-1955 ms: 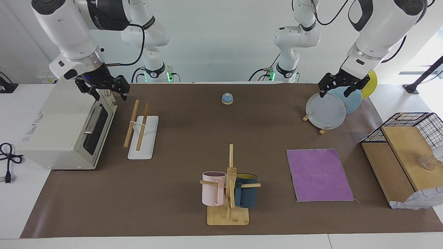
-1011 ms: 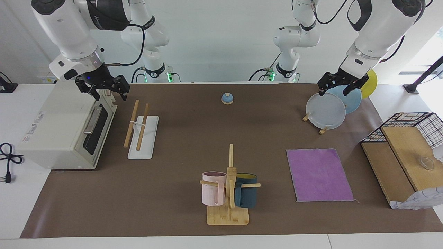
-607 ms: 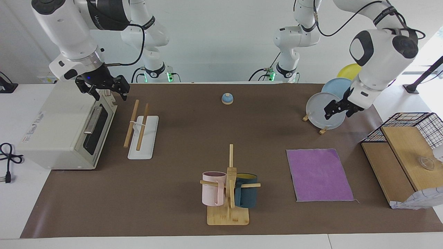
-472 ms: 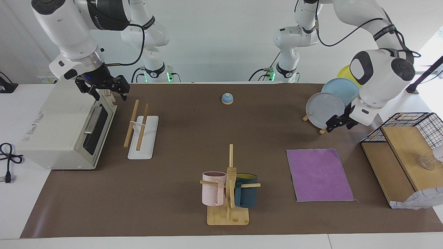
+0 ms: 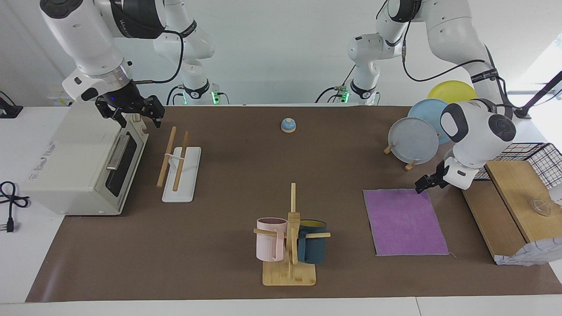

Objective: Fold towel and hang on rack
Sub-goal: 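Move the left gripper to the near edge of the purple towel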

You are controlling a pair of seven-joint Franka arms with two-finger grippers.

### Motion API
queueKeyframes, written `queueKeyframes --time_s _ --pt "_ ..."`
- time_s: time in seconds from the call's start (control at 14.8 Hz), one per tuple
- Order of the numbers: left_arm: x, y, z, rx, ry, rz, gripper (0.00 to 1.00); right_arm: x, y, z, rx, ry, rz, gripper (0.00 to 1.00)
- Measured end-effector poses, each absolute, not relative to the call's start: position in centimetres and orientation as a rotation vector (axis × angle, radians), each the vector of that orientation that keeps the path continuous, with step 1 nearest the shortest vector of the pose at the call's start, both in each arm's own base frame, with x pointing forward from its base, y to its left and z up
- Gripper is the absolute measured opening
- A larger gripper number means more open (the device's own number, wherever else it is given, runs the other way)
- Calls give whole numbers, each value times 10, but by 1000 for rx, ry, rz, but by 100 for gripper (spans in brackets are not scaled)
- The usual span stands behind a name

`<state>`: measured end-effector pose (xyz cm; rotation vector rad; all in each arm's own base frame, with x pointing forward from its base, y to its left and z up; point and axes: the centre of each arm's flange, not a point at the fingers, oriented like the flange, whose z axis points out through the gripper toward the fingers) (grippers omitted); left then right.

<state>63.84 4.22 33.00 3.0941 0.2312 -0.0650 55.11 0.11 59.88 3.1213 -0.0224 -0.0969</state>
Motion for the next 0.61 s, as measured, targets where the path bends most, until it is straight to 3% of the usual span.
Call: queueKeyframes --time_s 0.34,0.47,0.61 --pt "640 49 316 3093 247 -71 87 551 1 599 3121 -22 -97 100" --pt "640 54 314 3091 258 -77 71 551 1 599 3121 -22 -97 100" --pt "639 56 312 3091 264 -79 67 551 1 599 3121 -22 -97 100"
